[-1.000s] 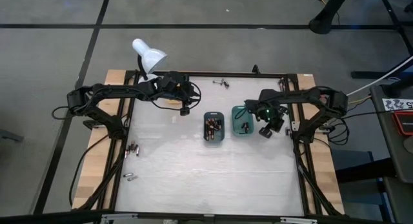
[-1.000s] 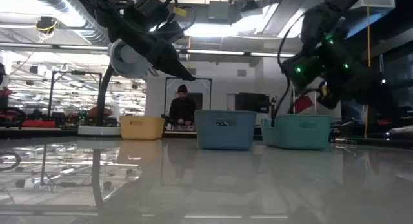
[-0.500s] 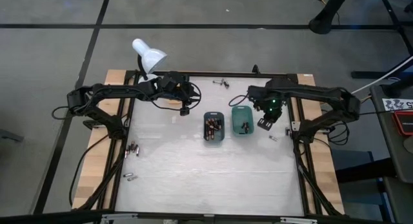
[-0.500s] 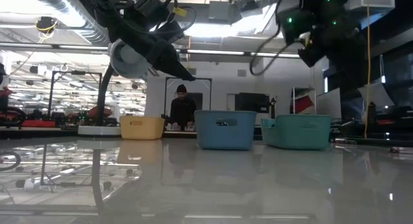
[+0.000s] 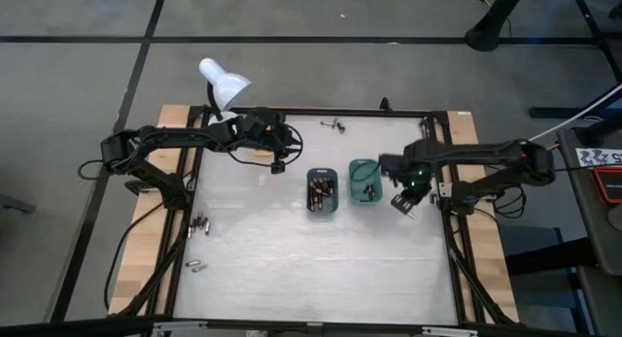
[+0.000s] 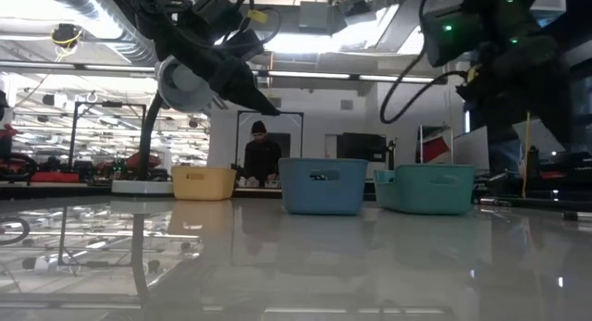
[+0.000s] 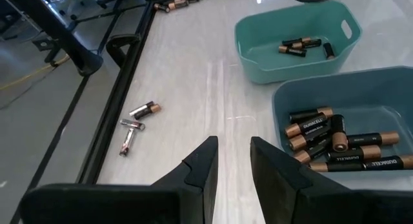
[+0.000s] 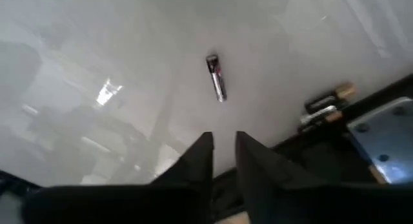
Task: Sort batteries
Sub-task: Put the silver battery into the yellow bin
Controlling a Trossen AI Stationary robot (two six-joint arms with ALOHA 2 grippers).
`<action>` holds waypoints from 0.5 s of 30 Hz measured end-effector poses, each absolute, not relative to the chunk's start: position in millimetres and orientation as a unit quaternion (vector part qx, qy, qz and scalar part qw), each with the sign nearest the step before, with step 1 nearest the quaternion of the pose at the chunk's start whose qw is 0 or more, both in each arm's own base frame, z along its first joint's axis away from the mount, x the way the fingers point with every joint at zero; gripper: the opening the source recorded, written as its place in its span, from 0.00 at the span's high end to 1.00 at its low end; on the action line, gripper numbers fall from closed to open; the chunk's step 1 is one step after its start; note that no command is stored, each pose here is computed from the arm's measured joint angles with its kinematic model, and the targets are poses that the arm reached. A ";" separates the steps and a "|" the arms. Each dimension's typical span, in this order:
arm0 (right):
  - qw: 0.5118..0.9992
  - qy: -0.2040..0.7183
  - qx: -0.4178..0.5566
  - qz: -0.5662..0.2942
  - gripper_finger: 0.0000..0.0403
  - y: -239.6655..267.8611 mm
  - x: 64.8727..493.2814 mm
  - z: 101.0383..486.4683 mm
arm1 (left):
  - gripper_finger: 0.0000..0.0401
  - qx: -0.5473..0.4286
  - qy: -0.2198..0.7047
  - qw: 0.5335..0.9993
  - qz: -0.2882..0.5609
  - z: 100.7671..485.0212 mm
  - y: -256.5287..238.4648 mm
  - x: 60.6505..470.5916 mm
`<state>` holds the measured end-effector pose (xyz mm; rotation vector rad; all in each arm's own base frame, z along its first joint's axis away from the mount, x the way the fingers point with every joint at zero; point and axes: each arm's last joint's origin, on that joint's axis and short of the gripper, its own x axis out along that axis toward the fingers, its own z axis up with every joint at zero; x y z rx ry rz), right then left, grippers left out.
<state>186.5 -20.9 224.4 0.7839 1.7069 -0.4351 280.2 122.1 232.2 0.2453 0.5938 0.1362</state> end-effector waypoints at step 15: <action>0.646 0.691 0.255 -0.200 0.42 49.3 190.7 195.7 | 0.80 0.109 0.291 0.948 0.070 232.1 122.1 280.1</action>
